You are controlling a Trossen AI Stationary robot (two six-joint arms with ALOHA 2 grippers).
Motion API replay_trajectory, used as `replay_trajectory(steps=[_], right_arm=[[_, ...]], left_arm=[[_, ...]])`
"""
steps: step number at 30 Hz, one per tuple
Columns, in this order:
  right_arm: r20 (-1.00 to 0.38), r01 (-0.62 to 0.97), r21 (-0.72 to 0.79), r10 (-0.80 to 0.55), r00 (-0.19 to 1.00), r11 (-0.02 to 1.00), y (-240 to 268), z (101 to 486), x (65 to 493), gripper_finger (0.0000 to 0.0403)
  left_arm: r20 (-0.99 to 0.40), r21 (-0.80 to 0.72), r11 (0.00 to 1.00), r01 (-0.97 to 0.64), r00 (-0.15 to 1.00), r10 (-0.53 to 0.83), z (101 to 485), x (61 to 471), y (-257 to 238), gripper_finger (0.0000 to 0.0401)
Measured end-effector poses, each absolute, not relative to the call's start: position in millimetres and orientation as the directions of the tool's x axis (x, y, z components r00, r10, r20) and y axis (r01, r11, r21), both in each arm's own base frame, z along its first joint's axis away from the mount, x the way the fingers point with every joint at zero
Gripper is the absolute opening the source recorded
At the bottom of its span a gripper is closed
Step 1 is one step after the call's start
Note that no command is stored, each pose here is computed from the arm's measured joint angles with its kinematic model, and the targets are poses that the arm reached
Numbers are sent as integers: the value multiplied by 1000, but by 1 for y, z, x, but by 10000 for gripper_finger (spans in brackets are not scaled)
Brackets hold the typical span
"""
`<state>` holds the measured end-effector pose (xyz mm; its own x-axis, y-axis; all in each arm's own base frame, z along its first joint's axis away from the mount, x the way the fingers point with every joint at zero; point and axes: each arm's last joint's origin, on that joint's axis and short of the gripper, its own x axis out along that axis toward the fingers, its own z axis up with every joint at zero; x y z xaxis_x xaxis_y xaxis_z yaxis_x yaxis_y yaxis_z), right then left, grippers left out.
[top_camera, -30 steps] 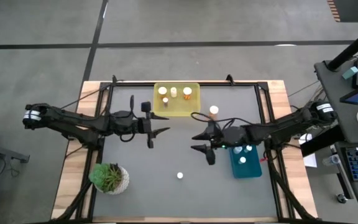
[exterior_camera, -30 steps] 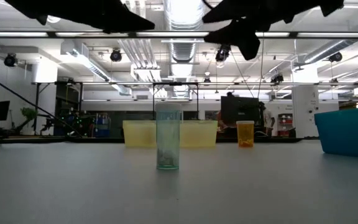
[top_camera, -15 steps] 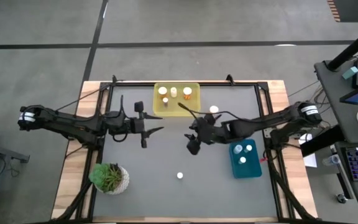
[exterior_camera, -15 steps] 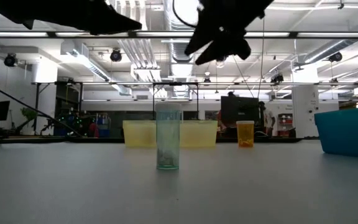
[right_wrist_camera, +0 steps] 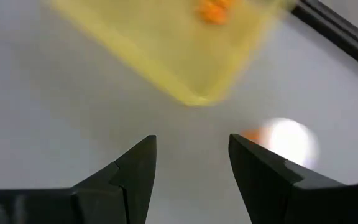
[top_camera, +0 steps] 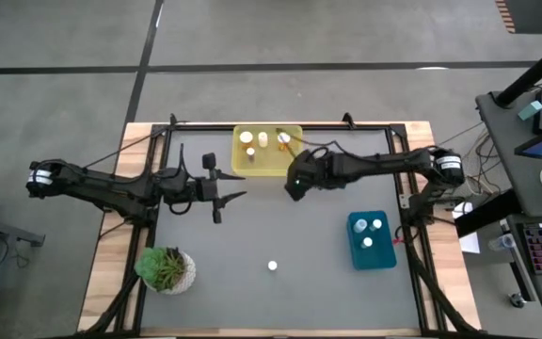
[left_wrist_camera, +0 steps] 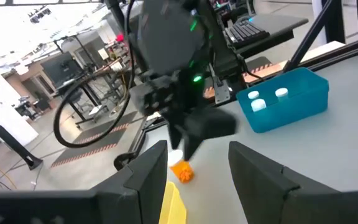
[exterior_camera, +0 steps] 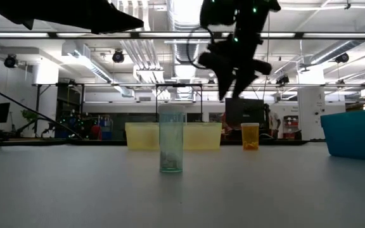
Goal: Pick and place medicine bottles into bin by pill shape (circle, oval)
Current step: Put the orange pill bottle into the yellow bin
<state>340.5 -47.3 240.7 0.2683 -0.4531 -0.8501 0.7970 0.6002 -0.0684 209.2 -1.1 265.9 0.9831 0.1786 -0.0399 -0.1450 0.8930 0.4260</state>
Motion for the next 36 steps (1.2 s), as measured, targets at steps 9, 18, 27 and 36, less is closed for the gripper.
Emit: replay_trajectory(steps=[9, 18, 27, 36], right_arm=[[-875, 925, -141, -481, 50, 353, -87, 234, 306, 205], [-876, 929, -147, -481, 38, 340, -95, 232, 304, 287], [-870, 932, -122, -489, 65, 340, -96, 210, 302, 332], [-859, 944, -79, -502, 98, 321, -99, 183, 296, 334]], left_arm=[[-42, 426, 893, -144, 983, 179, 266, 209, -1, 156], [-35, 425, 893, -148, 983, 180, 267, 208, -1, 156], [-36, 425, 893, -149, 983, 181, 267, 208, -1, 156], [-38, 425, 893, -148, 983, 181, 267, 208, -1, 156]])
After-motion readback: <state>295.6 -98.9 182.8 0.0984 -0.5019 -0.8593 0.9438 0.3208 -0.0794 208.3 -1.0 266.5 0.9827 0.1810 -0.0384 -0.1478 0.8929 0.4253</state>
